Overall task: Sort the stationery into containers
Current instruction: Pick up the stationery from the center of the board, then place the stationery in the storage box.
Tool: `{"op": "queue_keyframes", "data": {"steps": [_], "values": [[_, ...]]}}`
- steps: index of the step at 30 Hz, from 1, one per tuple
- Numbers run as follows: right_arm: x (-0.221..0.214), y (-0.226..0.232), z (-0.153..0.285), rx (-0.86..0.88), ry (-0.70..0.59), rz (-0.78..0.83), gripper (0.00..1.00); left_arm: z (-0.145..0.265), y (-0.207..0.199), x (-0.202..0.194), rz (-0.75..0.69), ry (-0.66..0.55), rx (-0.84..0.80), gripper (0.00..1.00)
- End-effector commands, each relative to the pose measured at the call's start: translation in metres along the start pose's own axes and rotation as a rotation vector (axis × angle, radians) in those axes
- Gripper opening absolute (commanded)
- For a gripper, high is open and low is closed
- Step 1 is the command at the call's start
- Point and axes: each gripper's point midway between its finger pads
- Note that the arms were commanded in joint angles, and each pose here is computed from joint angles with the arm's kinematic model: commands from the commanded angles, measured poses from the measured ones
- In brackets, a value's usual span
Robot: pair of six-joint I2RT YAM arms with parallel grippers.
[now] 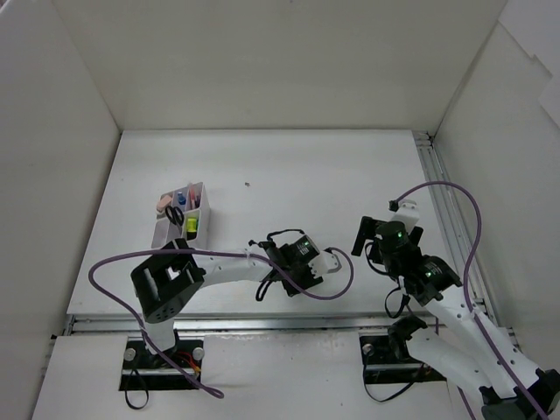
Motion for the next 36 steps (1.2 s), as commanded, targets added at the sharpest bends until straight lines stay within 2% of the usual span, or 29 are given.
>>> {"op": "queue_keyframes", "data": {"steps": [1, 2, 4, 5, 11, 13, 15, 16, 17, 18, 19, 23, 24, 26, 31, 34, 36], "values": [[0.006, -0.004, -0.003, -0.032, -0.019, 0.007, 0.98, 0.002, 0.005, -0.004, 0.017, 0.001, 0.044, 0.33], [0.006, -0.004, -0.003, -0.034, -0.018, 0.007, 0.98, 0.001, 0.005, -0.004, 0.019, 0.004, 0.045, 0.29], [0.008, -0.004, -0.004, -0.037, -0.018, 0.008, 0.98, 0.000, 0.006, -0.004, 0.022, 0.007, 0.054, 0.14], [0.008, -0.005, -0.004, -0.041, -0.019, 0.010, 0.98, 0.000, 0.009, -0.004, 0.027, 0.008, 0.069, 0.00], [0.014, -0.004, 0.000, -0.033, -0.039, 0.003, 0.98, 0.024, 0.024, 0.013, 0.027, -0.060, 0.165, 0.00], [0.014, -0.005, 0.000, -0.035, -0.040, 0.006, 0.98, 0.058, 0.042, 0.027, 0.058, -0.146, 0.229, 0.00], [0.016, -0.006, 0.000, -0.044, -0.046, 0.005, 0.98, 0.104, 0.078, 0.031, 0.154, -0.256, 0.348, 0.00], [0.018, -0.008, 0.000, -0.050, -0.052, 0.002, 0.98, 0.124, 0.107, 0.018, 0.272, -0.283, 0.450, 0.00], [0.020, -0.009, 0.000, -0.058, -0.060, 0.001, 0.98, 0.159, 0.117, 0.022, 0.323, -0.375, 0.497, 0.00], [0.020, -0.009, 0.000, -0.062, -0.061, 0.003, 0.98, 0.175, 0.128, 0.017, 0.372, -0.404, 0.532, 0.00], [0.022, -0.011, 0.000, -0.072, -0.069, 0.004, 0.98, 0.209, 0.148, 0.005, 0.484, -0.468, 0.638, 0.00], [0.027, -0.014, 0.001, -0.086, -0.082, 0.009, 0.98, 0.280, 0.182, -0.043, 0.763, -0.541, 0.868, 0.00], [0.028, -0.015, 0.001, -0.091, -0.085, 0.003, 0.98, 0.288, 0.185, -0.060, 0.826, -0.519, 0.904, 0.00], [0.028, -0.014, 0.000, -0.093, -0.082, 0.006, 0.98, 0.315, 0.200, -0.092, 1.030, -0.557, 0.989, 0.00], [0.030, -0.016, -0.001, -0.104, -0.080, 0.007, 0.98, 0.327, 0.208, -0.160, 1.316, -0.518, 1.065, 0.00], [0.030, -0.019, -0.002, -0.111, -0.076, 0.016, 0.98, 0.325, 0.212, -0.190, 1.411, -0.487, 1.071, 0.00], [0.030, -0.020, -0.003, -0.114, -0.071, 0.016, 0.98, 0.319, 0.217, -0.197, 1.411, -0.479, 1.051, 0.00]]}}
Point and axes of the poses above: each gripper's point midway between its finger pads, its own z axis back along the fingers, its own y axis along the line the jaws close on, x = y × z, and after that the axes turned 2 degrees about -z, right-handed
